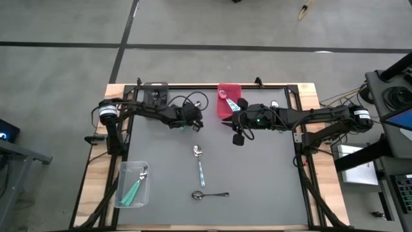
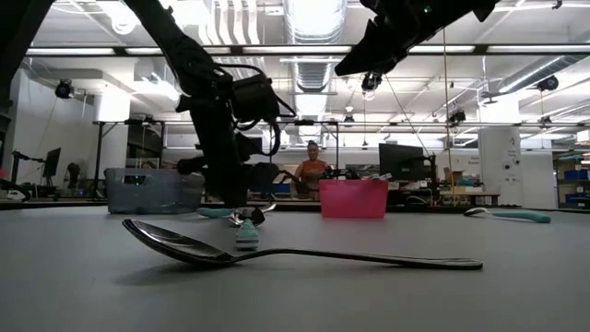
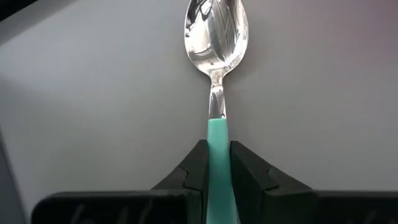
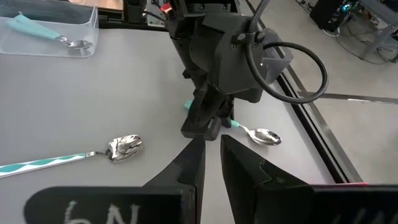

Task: Sort silverware by color (type)
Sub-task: Put the green spoon into the transparent bin

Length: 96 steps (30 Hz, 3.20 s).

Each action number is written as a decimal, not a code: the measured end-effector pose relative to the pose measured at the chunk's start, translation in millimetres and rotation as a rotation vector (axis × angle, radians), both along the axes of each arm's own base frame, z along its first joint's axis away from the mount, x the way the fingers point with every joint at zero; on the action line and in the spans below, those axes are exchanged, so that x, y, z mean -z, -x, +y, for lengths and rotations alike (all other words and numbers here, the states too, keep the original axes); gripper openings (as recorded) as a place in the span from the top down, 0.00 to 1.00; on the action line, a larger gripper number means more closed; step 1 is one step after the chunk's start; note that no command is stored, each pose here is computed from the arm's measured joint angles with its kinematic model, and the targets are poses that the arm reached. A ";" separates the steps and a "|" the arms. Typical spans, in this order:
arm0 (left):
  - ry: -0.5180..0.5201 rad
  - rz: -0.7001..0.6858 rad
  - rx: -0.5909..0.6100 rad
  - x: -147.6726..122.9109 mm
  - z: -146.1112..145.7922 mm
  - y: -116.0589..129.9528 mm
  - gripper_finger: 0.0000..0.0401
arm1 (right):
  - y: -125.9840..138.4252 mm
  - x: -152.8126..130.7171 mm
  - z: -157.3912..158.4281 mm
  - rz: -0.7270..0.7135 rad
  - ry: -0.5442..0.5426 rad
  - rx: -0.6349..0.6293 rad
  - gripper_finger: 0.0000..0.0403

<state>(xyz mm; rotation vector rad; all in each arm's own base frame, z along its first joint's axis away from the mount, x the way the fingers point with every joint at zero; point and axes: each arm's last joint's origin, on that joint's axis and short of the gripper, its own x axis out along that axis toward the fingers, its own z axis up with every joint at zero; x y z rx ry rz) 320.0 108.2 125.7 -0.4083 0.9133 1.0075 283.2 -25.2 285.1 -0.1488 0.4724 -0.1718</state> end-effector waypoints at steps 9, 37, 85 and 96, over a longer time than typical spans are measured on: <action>-0.012 -0.034 0.039 -19.3 -12.2 0.6 0.93 | 0.8 1.7 0.1 0.020 -0.001 0.000 0.89; 0.142 -0.228 0.335 -115.6 -111.2 39.7 0.93 | 0.8 1.7 0.2 0.018 -0.008 0.003 0.89; 0.899 0.107 0.390 -153.3 -271.6 206.5 0.92 | 0.6 1.1 0.2 0.006 -0.033 0.015 0.89; 0.929 0.266 0.238 -152.9 -264.2 221.1 0.92 | 0.6 1.1 0.2 0.006 -0.032 0.015 0.89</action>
